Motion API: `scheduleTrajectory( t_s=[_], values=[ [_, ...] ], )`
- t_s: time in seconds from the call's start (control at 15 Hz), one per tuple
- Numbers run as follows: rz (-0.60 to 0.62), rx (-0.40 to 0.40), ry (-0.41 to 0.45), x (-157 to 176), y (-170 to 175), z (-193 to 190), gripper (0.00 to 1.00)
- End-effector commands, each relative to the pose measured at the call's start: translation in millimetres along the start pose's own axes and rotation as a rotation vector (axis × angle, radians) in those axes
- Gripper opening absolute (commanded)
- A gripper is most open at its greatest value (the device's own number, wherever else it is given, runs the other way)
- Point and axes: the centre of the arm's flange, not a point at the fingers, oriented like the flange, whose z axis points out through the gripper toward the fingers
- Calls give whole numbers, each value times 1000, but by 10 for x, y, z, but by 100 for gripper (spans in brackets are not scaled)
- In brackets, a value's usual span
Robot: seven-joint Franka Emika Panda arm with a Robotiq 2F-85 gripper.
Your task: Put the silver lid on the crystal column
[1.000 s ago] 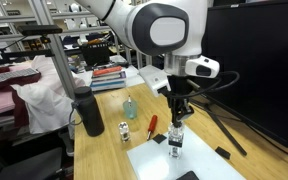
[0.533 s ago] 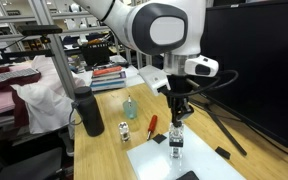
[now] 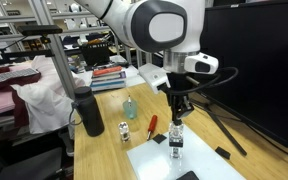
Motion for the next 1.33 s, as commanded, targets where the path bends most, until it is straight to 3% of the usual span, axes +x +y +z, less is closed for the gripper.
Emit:
scheduleTrajectory(
  t_s=[0.0, 1.27],
  values=[
    [11, 1, 3, -51, 11, -15, 3],
    [11, 0, 0, -23, -40, 5, 3]
  ],
)
